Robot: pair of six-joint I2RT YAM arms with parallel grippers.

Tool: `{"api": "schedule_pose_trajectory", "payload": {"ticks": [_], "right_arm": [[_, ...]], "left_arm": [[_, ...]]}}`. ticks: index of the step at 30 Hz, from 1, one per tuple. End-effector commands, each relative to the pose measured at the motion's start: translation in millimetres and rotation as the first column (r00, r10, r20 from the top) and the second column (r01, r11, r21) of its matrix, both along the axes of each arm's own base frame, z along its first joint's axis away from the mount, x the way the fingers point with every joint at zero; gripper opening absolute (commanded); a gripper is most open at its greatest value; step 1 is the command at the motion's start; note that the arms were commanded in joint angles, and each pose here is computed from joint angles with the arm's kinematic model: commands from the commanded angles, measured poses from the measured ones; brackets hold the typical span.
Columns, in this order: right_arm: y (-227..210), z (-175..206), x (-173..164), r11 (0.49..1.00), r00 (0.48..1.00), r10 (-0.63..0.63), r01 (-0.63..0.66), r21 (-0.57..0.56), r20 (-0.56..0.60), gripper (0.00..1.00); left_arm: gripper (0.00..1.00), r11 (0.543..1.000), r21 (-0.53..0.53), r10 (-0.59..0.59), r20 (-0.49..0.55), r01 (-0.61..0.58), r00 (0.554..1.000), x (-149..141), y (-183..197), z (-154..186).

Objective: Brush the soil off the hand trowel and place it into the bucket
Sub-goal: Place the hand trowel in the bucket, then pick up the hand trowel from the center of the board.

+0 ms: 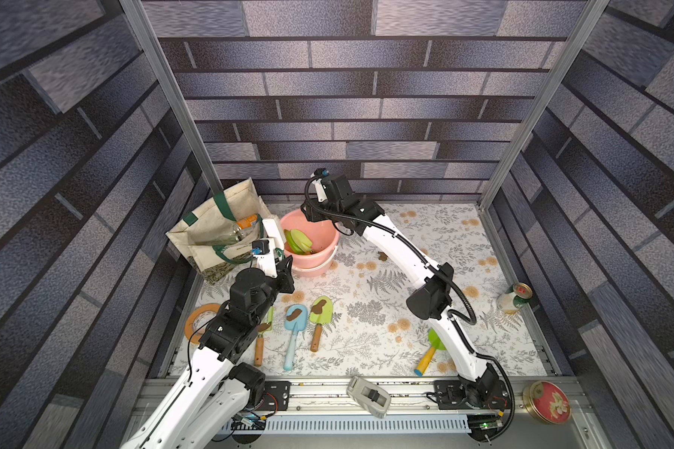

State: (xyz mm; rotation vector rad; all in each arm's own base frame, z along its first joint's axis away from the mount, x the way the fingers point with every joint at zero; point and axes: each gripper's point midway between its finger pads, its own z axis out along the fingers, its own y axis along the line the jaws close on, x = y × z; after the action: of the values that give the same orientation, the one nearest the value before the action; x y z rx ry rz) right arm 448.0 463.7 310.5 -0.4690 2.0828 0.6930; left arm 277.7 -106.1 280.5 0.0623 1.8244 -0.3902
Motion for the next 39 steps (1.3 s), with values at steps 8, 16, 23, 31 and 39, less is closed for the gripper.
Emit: {"api": "schedule_pose_trajectory", "payload": {"ticks": [8,16,23,31,39], "right_arm": [[-146,33,-61,0.918,0.958,-0.284,0.283,-0.279,0.039,0.70],[-256,-12,-139,0.799,0.858,-0.509,0.442,-0.407,-0.068,0.73],[-337,-90,-236,0.688,0.639,-0.705,0.508,-0.519,-0.308,0.73],[-380,-189,-344,0.650,0.315,-0.751,0.508,-0.565,-0.581,0.70],[-352,-237,-368,0.724,0.194,-0.644,0.469,-0.507,-0.740,0.70]], "left_arm": [[0.00,0.990,-0.021,-0.137,0.084,0.139,0.987,24,-36,32],[0.00,0.947,0.048,-0.322,0.068,0.319,0.944,44,-103,21],[0.00,0.877,0.064,-0.479,0.036,0.476,0.877,44,-183,-2],[0.00,0.838,0.032,-0.546,0.008,0.545,0.838,44,-221,-21],[0.00,0.829,0.051,-0.557,-0.002,0.557,0.830,49,-227,-25]]}}
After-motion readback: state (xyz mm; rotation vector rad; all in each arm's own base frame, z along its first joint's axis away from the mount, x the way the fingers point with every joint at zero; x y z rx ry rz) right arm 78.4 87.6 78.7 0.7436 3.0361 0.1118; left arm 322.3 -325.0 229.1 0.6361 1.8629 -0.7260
